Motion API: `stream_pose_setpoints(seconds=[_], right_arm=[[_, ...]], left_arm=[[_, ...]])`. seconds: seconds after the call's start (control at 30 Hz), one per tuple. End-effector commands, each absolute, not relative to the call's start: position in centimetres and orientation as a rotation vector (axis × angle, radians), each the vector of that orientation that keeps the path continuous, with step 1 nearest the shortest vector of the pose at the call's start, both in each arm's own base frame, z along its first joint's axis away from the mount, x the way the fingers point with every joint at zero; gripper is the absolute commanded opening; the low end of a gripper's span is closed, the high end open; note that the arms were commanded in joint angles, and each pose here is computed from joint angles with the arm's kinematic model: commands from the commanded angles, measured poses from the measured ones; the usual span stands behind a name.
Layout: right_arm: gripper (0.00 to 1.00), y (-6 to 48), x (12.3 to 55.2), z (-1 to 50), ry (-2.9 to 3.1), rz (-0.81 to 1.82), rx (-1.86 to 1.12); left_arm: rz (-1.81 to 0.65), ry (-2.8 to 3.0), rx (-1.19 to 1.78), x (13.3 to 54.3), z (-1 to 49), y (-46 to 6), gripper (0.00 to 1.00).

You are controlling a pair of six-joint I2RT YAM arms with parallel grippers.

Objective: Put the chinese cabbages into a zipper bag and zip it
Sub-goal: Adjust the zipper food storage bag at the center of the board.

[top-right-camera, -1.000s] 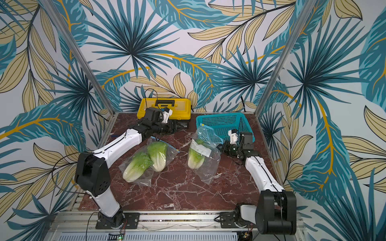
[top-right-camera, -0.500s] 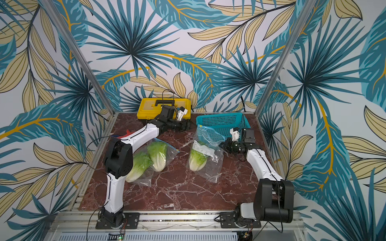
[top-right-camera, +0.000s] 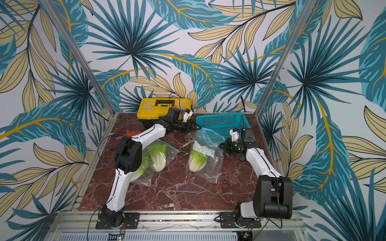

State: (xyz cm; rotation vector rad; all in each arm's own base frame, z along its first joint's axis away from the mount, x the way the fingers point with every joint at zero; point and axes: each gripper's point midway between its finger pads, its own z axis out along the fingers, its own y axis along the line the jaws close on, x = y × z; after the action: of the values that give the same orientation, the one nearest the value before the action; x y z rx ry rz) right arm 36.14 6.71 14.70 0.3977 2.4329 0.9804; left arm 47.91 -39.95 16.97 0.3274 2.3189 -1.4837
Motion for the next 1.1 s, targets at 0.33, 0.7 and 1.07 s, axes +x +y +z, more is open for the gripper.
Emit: stream_pose_setpoints(seconds=[0.33, 0.7, 1.07], right_arm=[[0.09, 6.9, 37.0, 16.4, 2.378, 1.028, 0.41], [0.24, 7.1, 37.1, 18.5, 2.333, 1.046, 0.402], [0.5, 4.1, 32.7, 29.3, 2.199, 0.589, 0.138]], left_arm=[[-1.587, 2.212, 0.439, 44.8, 21.4, -39.9, 0.29], [-1.543, 2.104, 0.517, 44.5, 24.5, -39.2, 0.0], [-1.476, 1.912, 0.729, 36.6, 31.7, -36.4, 0.0]])
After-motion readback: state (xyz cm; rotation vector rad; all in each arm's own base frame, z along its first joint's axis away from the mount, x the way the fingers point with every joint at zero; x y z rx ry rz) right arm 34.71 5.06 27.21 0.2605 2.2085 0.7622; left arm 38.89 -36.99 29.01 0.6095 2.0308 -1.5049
